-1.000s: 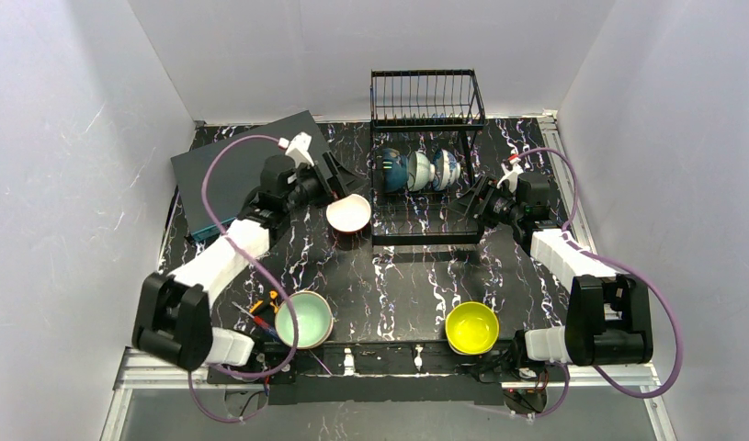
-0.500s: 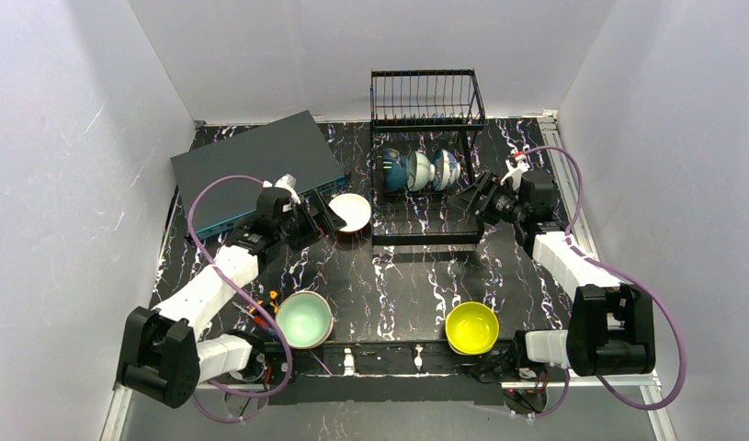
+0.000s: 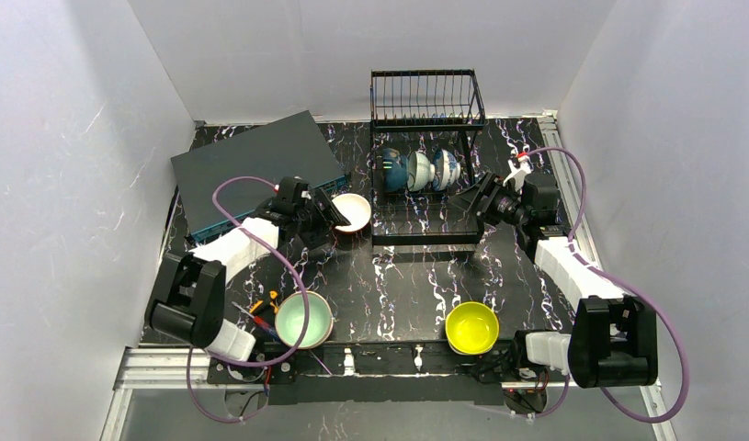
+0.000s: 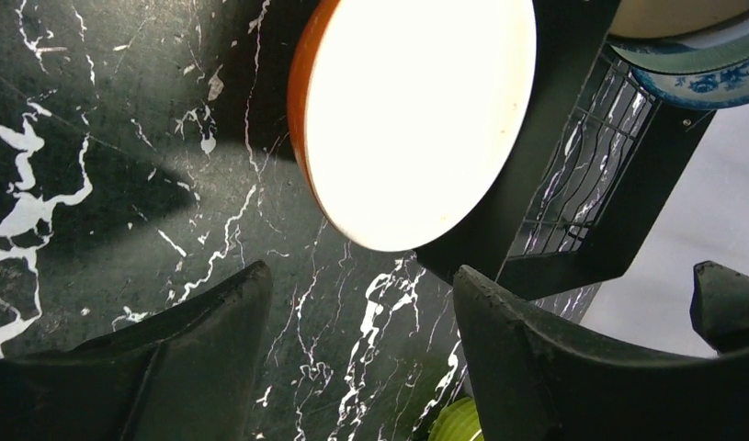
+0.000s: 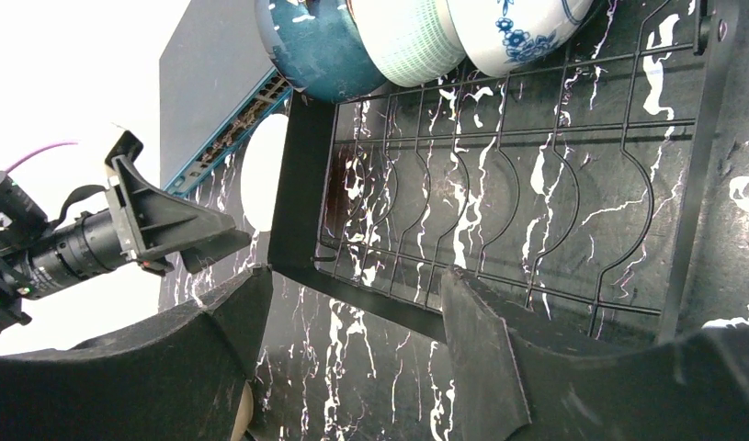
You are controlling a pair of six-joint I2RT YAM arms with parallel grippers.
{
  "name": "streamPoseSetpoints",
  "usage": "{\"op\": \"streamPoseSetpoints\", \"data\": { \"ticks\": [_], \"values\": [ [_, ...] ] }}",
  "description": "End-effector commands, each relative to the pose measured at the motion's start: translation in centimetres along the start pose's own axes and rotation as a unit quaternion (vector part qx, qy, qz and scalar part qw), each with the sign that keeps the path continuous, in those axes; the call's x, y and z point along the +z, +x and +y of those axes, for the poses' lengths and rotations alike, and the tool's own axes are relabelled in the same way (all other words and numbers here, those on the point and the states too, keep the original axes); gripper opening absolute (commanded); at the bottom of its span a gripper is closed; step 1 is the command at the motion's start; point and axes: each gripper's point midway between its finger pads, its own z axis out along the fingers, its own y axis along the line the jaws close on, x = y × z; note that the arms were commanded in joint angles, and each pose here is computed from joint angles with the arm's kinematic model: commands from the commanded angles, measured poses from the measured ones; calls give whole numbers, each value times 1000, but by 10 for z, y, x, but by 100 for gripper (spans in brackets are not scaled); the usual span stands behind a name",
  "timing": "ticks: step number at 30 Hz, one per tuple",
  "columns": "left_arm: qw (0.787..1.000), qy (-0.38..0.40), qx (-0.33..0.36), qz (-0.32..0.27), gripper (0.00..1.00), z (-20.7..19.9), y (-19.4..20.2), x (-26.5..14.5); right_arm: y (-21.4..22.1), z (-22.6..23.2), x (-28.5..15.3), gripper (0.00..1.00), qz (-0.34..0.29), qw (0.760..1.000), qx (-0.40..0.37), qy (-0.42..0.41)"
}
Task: Load the bowls into the dish rack
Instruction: Pick up the bowl from the dish rack.
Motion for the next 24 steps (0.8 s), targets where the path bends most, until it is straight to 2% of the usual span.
{"op": "streamPoseSetpoints", "data": {
  "ticks": [1, 4, 12, 18, 19, 24],
  "values": [
    [999, -4, -33, -10, 65, 0, -8, 11, -15, 16, -5, 76, -17, 999, -18, -22],
    [999, -8, -50, -10, 60, 2, -10, 19, -11, 15, -6, 76, -13, 1000, -19, -22],
    [996, 6, -86, -12, 34, 6, -21, 38, -14, 26, -9, 77, -13, 999, -20, -41],
    [996, 9, -90, -15, 3, 9, -24, 37, -13, 27, -9, 78, -7, 999, -24, -43],
    [996, 10, -89, -21, 0, 9, -25, 33, -13, 27, -8, 78, -7, 999, -23, -45],
    [995, 24, -78, -58, 0, 5, -34, 11, -9, 31, -6, 79, -3, 998, -13, -64]
  ]
}}
